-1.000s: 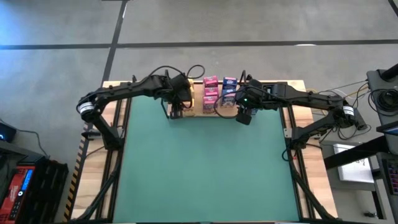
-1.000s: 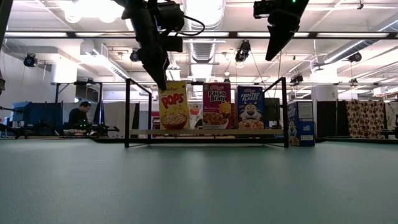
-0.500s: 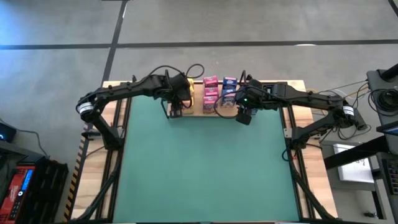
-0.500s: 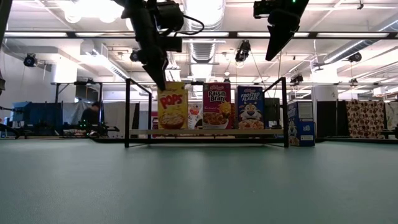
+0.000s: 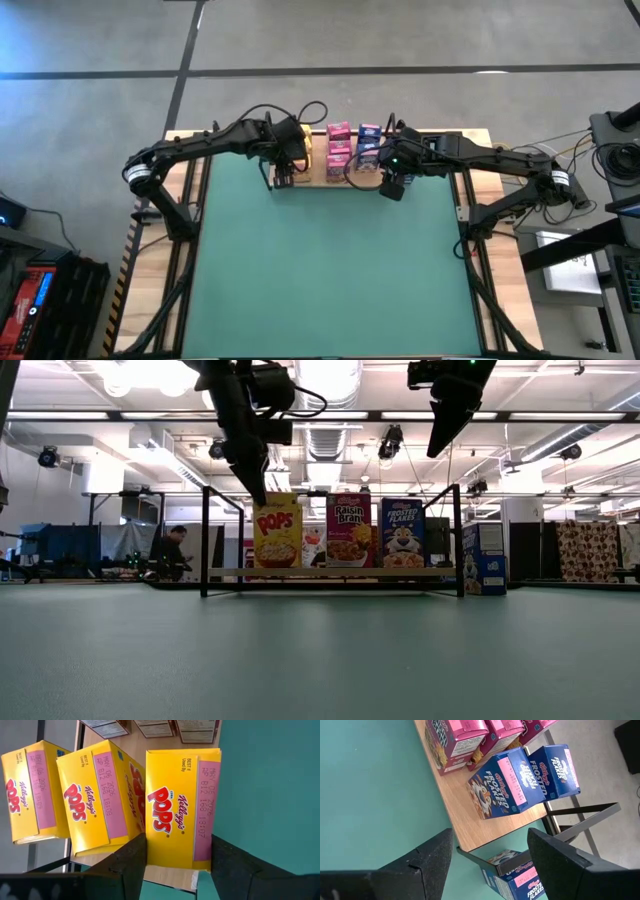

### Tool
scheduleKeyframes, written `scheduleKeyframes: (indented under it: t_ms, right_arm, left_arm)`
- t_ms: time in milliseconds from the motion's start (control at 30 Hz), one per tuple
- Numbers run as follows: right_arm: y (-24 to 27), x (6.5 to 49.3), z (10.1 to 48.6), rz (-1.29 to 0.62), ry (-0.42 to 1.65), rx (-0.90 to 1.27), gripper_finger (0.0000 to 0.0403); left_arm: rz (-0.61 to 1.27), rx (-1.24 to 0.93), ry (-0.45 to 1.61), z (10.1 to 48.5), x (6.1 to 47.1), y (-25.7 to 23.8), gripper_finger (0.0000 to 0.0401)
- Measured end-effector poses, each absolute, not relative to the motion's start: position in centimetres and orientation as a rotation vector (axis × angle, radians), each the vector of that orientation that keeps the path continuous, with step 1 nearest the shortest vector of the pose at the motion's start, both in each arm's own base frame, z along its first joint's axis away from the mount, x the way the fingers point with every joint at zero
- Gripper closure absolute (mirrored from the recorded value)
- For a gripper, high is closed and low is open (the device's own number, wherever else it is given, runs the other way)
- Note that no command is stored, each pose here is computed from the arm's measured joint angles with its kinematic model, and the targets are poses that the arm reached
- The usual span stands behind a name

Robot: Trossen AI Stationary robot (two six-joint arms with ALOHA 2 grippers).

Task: Stack cereal on shelf
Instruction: Put the yellow cereal box on the shelf and align with the other yellow cereal boxes

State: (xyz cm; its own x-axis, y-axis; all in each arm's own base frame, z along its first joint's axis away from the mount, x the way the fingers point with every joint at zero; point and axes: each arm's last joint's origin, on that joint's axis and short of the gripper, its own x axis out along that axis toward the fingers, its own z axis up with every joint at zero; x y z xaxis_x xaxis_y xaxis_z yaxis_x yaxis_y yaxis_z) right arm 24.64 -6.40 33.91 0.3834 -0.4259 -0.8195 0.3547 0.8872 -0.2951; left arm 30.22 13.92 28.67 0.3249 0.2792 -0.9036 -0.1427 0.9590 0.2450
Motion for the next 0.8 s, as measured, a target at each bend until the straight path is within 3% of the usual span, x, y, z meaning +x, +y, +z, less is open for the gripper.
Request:
scheduleKeyframes:
  t_ms: [367,800]
  right_arm:
    - [-6.4,24.6,33.9,-0.499,1.067,-0.073,0.0158]
    - [-6.4,24.6,33.9,-0.499,1.067,-0.074,0.0158]
  left_arm:
    - [0.284,0.119,1.208,28.7,30.2,14.0,0.0187]
    - [0.309,0.1,1.172,29.7,29.6,13.7,0.0184]
